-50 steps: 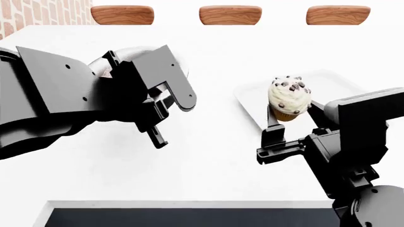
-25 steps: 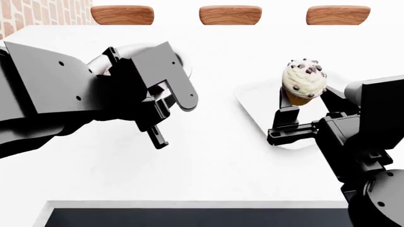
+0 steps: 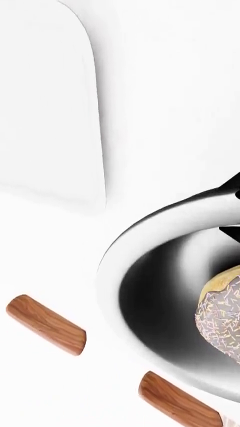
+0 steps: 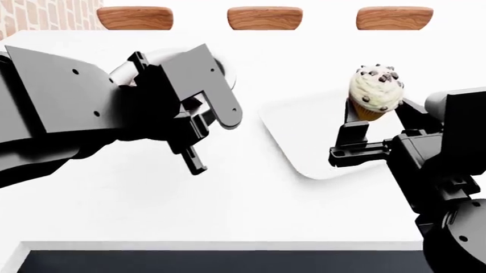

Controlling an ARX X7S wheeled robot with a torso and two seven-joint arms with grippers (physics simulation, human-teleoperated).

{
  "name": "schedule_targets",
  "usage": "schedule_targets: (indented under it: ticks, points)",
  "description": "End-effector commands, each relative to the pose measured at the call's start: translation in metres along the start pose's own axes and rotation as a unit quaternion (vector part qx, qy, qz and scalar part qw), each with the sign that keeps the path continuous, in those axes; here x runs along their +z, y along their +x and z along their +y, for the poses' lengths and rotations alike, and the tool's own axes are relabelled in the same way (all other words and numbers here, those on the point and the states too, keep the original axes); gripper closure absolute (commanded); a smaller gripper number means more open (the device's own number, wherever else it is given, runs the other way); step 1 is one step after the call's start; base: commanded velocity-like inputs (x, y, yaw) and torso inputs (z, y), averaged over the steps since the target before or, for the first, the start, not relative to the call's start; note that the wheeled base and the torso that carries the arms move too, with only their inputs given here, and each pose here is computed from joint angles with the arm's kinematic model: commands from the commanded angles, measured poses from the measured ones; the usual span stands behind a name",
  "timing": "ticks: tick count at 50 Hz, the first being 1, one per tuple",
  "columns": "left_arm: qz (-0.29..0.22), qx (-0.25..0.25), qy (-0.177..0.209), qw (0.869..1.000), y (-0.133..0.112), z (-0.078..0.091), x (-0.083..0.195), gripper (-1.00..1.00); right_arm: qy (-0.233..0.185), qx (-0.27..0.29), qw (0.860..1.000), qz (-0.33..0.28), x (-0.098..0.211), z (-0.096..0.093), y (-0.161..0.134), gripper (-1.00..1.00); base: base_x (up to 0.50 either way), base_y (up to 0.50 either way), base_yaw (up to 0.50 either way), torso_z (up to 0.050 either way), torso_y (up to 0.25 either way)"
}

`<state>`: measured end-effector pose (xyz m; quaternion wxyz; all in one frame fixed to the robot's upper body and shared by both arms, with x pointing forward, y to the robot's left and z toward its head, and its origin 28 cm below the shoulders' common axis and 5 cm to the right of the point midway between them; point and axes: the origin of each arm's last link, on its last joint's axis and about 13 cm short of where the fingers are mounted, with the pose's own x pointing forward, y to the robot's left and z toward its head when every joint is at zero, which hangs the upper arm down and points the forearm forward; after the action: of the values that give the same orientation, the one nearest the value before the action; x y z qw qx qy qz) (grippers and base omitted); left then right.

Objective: Pick up the bowl with donut and place it on the tray. Pick up the cupcake and place it on the tray.

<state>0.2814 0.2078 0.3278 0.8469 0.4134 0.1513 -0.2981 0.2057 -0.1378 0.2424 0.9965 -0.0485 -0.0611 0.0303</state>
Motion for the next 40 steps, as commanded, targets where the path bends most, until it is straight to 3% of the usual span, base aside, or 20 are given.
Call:
schedule_targets:
  ticks: [1,40]
  points:
    - [-0.009,0.027,0.003,1.0,-0.0012,0.0054,0.0028,1.0,-0.005,-0.008,1.0,-0.006,0.0014,-0.002,0.0017,1.0,0.0,-0.27,0.0,0.0,0.0]
    - [-0.017,0.028,0.009,0.999,-0.0036,0.0069,0.0054,1.0,-0.004,-0.005,1.0,-0.009,0.0011,-0.0015,0.0031,1.0,0.0,-0.27,0.0,0.001,0.001]
